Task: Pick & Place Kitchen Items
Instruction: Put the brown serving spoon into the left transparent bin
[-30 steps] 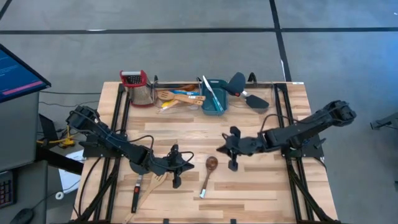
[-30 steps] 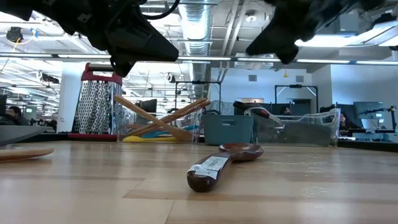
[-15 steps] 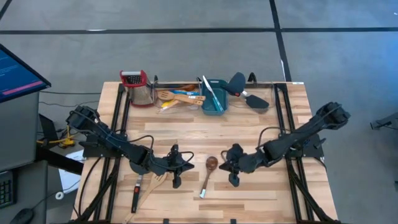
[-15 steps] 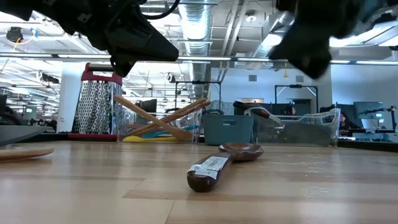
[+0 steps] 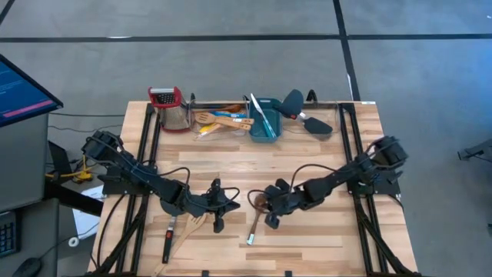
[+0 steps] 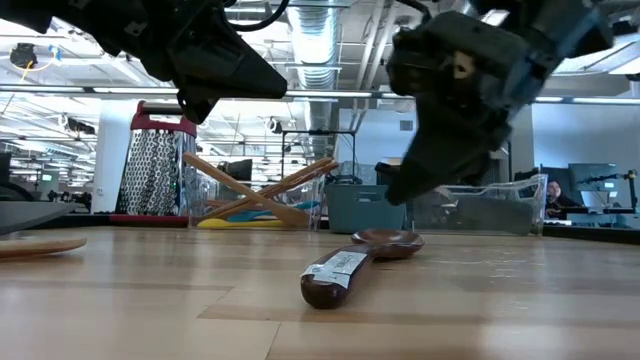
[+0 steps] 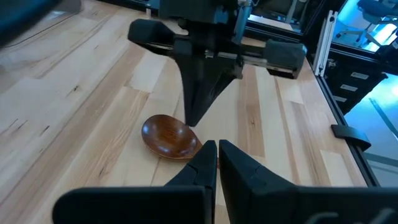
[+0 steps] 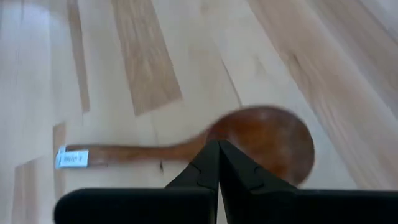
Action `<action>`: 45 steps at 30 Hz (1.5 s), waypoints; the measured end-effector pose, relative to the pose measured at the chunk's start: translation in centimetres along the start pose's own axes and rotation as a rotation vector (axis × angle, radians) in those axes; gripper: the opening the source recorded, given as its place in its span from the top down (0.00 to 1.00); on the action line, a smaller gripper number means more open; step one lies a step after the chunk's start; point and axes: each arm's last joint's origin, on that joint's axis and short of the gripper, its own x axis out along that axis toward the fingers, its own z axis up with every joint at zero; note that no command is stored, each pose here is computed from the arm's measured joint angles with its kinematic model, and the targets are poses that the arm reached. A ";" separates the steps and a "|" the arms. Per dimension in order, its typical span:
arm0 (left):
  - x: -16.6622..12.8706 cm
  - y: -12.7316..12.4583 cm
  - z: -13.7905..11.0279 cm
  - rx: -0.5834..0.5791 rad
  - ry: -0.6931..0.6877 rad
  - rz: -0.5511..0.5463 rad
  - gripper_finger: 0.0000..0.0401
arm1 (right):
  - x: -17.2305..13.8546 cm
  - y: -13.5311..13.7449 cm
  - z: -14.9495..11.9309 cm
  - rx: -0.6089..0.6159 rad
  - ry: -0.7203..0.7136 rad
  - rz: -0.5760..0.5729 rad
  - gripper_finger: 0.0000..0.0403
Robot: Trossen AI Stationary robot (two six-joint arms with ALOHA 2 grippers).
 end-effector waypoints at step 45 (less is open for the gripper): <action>0.0 0.0 0.0 0.002 0.004 0.002 0.99 | 2.7 -6.9 2.1 0.233 0.139 -0.401 1.00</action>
